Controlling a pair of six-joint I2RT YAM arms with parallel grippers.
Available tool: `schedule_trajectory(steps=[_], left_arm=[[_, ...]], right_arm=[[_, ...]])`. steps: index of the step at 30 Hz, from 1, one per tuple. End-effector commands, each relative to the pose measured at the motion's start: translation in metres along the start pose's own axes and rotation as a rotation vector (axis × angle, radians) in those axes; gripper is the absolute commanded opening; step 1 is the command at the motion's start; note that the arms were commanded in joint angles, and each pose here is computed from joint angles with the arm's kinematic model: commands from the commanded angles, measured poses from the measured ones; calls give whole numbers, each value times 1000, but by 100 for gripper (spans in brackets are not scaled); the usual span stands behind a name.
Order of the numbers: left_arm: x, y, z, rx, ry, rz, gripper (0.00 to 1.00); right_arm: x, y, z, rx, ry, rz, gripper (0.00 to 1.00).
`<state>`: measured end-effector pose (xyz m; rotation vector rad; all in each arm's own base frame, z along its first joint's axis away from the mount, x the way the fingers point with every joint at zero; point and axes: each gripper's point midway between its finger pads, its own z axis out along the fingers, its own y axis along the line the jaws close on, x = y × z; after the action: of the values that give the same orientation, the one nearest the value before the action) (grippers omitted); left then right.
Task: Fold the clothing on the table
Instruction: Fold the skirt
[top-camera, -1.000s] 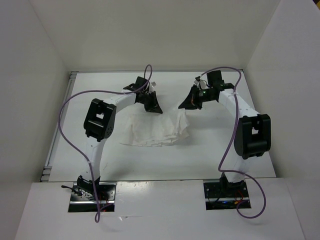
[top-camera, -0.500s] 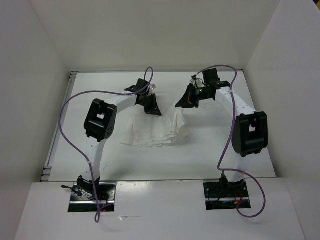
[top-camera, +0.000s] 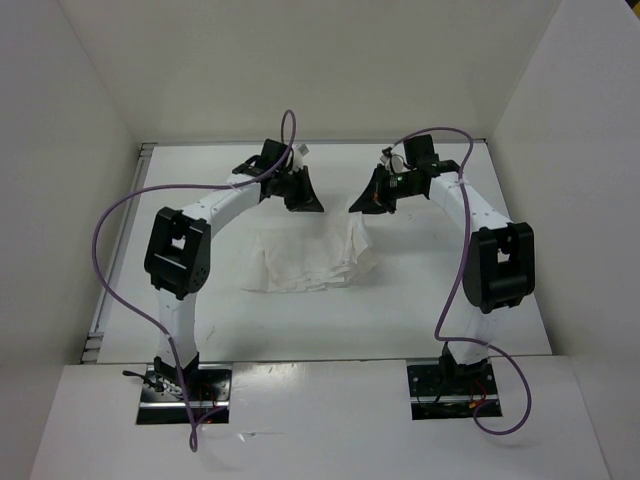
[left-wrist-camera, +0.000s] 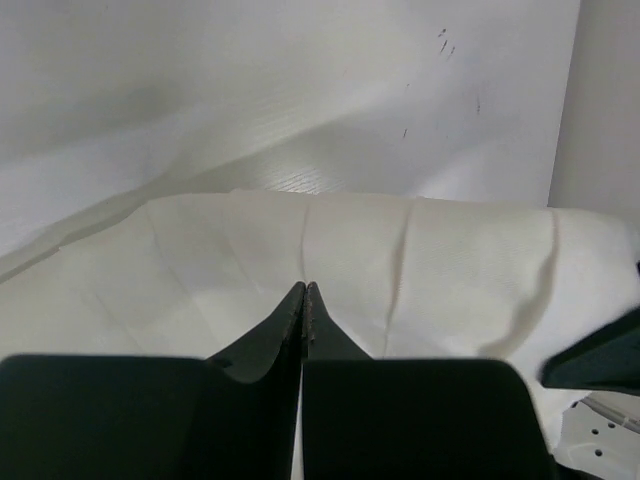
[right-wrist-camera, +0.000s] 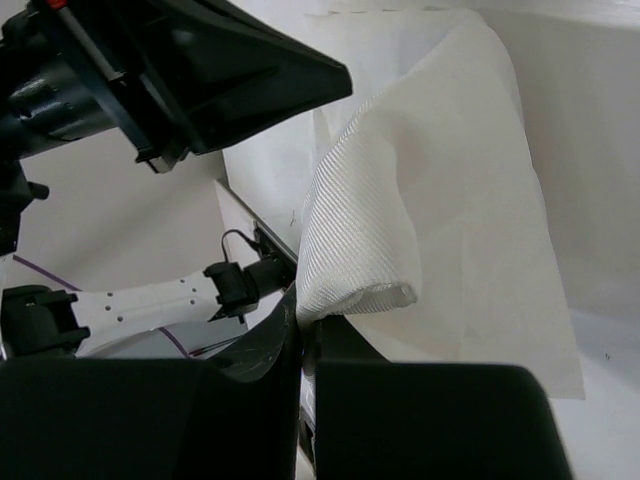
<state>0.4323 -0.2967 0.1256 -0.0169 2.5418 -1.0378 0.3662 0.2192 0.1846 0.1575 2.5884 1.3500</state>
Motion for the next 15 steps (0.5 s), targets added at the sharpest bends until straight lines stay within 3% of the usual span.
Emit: schedule_trajectory(steps=[1, 15], left_arm=[[6, 0, -6, -11, 5, 4, 0], [30, 41, 43, -90, 88, -29, 0]], right_arm=[[-5, 13, -1, -22, -11, -29, 0], [-4, 23, 1, -34, -8, -54, 0]])
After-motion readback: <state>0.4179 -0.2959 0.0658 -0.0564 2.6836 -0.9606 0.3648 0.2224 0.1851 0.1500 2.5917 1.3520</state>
